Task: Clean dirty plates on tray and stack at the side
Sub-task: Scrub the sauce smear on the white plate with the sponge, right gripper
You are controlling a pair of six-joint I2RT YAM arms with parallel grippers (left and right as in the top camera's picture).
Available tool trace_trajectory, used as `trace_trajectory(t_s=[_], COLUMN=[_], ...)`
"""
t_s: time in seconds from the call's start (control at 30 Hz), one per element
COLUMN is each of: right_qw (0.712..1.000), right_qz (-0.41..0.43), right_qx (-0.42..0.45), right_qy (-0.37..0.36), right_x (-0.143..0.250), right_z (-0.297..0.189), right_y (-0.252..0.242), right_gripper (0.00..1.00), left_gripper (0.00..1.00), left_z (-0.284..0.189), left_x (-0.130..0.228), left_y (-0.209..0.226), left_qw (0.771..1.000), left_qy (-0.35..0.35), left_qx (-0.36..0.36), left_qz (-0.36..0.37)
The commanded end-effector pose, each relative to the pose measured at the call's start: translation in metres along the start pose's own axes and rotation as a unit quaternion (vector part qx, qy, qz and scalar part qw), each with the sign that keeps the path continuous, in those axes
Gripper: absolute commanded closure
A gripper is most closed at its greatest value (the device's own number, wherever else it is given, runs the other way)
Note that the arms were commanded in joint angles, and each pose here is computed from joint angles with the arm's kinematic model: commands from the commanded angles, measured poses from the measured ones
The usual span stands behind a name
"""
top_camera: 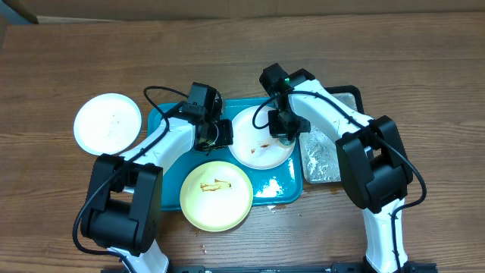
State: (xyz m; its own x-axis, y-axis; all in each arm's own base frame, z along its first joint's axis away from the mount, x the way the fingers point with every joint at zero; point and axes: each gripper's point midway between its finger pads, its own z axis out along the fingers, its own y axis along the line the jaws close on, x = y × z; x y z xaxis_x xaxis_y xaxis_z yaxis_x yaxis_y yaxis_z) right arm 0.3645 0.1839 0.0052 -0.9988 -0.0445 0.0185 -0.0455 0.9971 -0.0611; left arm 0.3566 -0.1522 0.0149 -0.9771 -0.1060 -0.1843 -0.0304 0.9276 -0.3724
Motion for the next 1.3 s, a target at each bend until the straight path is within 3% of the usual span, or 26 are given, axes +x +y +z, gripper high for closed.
trace_trajectory(t_s=[0.0, 0.37, 0.53, 0.67, 1.27], right_qw=[0.995, 0.995, 0.994, 0.994, 0.994], right_qz=[-0.003, -0.018, -0.039, -0.088, -0.110], right_qx=[0.096, 0.097, 0.091, 0.030, -0.007], right_qy=[0.029, 0.033, 0.039, 0.057, 0.013], right_x=[0.010, 0.011, 0.012, 0.017, 0.002], right_z=[0.038, 0.038, 0.037, 0.035, 0.010], right_y=[-0.041, -0.041, -0.040, -0.017, 0.029], right_gripper=[0.96, 0.96, 0.96, 0.96, 0.96], left_gripper=[0.96, 0.96, 0.96, 0.96, 0.96], left_z=[-0.004, -0.010, -0.010, -0.010, -0.012], left_x=[-0.007, -0.003, -0.003, -0.004, -0.003], left_y=[0.018, 0.050, 0.051, 0.050, 0.057], left_qw=[0.998, 0.989, 0.989, 0.989, 0.986], left_qy=[-0.017, -0.021, -0.022, -0.024, -0.025], left_qx=[-0.051, -0.139, -0.140, -0.140, -0.159], left_qz=[-0.020, -0.037, -0.037, -0.036, -0.037])
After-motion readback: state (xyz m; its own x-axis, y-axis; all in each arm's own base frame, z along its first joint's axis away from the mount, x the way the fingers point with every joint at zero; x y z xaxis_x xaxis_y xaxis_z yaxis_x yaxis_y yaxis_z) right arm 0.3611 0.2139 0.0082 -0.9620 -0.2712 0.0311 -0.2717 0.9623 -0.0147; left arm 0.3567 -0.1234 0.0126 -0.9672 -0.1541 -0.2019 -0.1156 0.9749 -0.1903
